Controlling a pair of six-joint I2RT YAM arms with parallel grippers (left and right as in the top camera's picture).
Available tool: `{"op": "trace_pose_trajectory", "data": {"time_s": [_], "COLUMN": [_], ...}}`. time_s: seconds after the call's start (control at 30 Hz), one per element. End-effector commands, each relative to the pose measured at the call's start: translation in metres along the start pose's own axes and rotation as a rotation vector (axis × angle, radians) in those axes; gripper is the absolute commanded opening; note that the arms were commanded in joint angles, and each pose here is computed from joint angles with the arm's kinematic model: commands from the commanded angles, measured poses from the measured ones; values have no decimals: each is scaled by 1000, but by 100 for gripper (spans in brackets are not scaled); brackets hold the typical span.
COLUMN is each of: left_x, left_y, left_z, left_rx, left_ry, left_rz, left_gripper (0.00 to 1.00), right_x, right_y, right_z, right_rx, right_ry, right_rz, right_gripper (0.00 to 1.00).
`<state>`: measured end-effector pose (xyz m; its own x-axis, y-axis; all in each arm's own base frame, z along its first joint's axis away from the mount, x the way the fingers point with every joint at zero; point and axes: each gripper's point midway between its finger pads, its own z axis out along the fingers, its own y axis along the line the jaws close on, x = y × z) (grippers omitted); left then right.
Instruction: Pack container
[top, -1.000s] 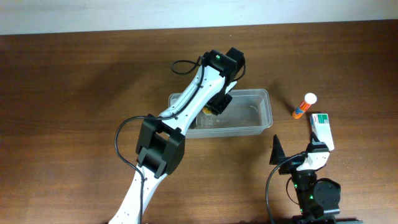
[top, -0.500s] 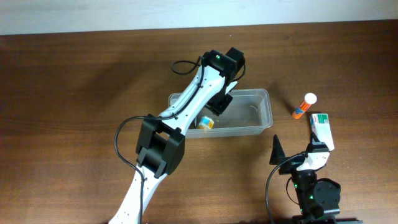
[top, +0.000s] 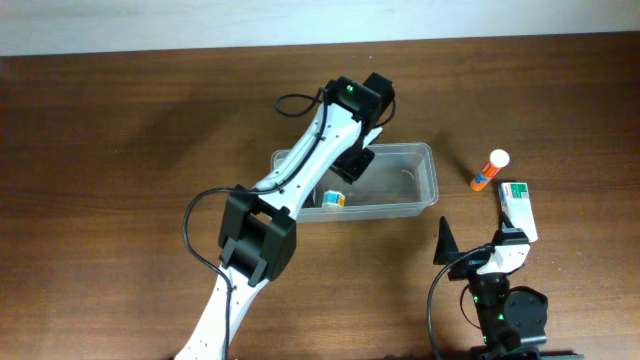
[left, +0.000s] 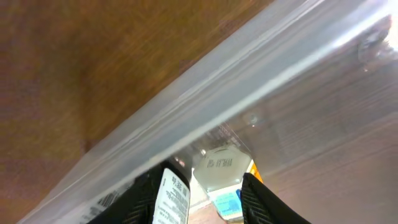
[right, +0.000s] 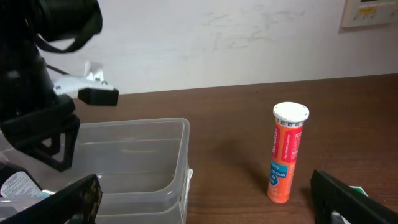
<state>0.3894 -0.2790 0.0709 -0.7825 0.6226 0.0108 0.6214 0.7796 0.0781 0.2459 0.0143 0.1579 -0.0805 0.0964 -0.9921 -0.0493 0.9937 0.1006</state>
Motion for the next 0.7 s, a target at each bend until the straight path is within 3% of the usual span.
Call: {"op": "trace_pose_trajectory", "data": {"time_s": [0.0,0.33,0.67], "left_x": [-9,-17,5], "left_y": [-2,10,6], "left_z": [-31,-90,-90], "left_rx": [13,11,38], "left_ry": [-81,-224,-145], "left_rz": [-8,-55,-50], "left_gripper": [46,46,45], "right_x": [3,3,4], "right_y": [-1,-1,-1], "right_z": [0,0,0], "right_rx": [5,4,4], "right_ry": [8,8,9], "right_rz": [-5,-5,-5], "right_gripper": [98,98,98]}}
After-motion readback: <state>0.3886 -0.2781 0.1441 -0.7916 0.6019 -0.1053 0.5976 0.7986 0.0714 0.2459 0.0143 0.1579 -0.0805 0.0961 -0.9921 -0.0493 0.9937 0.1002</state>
